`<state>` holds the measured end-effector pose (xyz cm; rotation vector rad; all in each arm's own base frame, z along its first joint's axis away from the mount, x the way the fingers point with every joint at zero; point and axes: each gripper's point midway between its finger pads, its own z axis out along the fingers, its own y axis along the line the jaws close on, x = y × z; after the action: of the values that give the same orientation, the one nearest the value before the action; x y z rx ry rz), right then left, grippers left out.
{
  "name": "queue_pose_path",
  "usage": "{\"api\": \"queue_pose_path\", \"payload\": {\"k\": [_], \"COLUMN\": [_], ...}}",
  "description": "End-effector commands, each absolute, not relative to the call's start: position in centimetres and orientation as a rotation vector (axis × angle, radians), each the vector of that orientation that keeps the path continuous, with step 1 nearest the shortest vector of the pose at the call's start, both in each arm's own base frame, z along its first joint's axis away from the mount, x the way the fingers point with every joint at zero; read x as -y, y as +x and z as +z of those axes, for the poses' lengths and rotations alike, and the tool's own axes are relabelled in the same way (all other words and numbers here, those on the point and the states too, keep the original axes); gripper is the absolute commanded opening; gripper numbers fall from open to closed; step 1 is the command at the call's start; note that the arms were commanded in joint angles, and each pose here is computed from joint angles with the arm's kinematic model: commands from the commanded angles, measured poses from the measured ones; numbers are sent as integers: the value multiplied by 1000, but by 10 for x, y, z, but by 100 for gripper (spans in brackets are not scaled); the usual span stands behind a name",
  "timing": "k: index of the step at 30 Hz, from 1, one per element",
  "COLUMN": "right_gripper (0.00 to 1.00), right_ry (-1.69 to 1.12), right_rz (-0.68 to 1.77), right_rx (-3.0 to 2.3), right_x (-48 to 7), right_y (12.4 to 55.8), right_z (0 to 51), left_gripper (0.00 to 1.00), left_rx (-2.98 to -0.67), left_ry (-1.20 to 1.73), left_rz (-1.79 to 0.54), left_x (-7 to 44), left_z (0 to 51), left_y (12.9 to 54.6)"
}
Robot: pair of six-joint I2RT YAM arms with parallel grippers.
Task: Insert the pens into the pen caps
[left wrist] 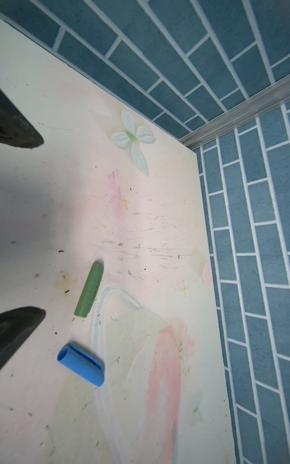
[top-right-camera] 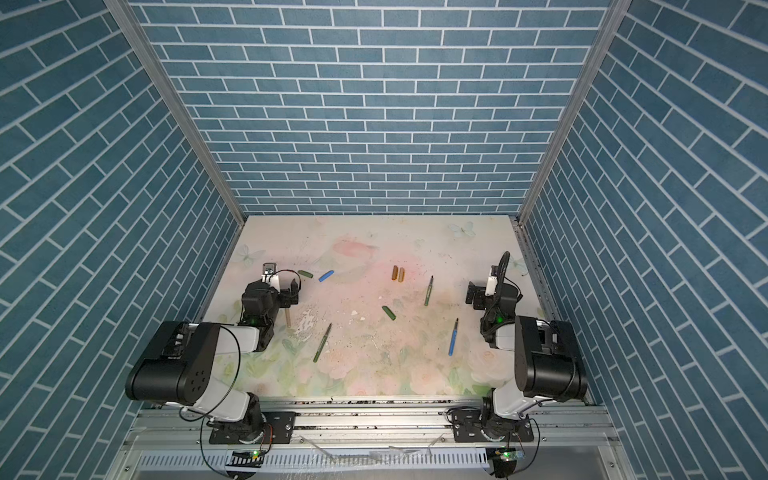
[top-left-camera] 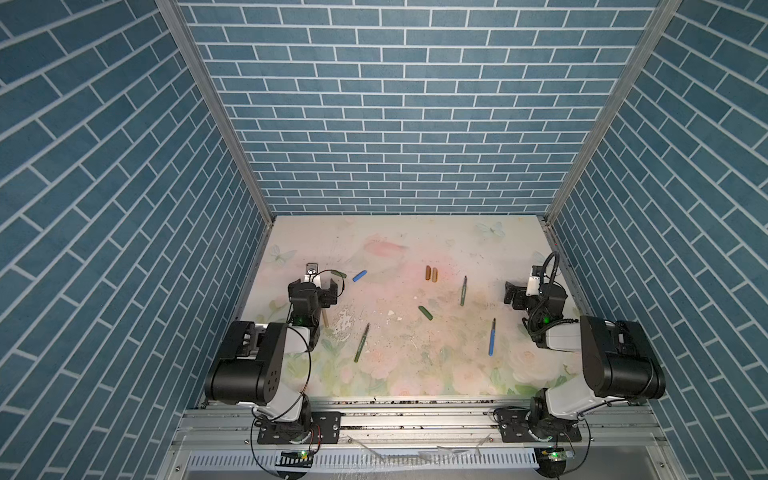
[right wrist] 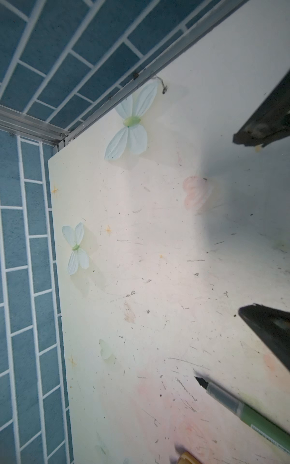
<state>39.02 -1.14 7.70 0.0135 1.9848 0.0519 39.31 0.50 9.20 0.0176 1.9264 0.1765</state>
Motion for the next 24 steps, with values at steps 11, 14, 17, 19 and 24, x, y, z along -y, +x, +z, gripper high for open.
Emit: {"api": "queue_pose_path", "payload": {"k": [11, 14, 17, 19, 24], "right_gripper": [99, 99, 99, 99, 99], "right_ry": [-3, -5, -4, -6, -6], "right_rz": [46, 43, 43, 44, 42], "right_rx": [-1944, -1943, -1944, -1945, -1944], "right_x": [11, 11, 11, 10, 11], "right_y": [396, 396, 396, 396, 396], "right_z": [89, 89, 88, 88, 89], "left_gripper": [100, 100, 100, 99, 100], "left_rx": [-1920, -1920, -1920, -1920, -1920], "left_ry": [25, 26, 25, 25, 25], "left_rz": [172, 172, 172, 172, 172], "left_x": [-5, -5, -5, -5, -5], "left_z": [94, 95, 95, 95, 95], "left_y": [393, 394, 394, 394, 394]}}
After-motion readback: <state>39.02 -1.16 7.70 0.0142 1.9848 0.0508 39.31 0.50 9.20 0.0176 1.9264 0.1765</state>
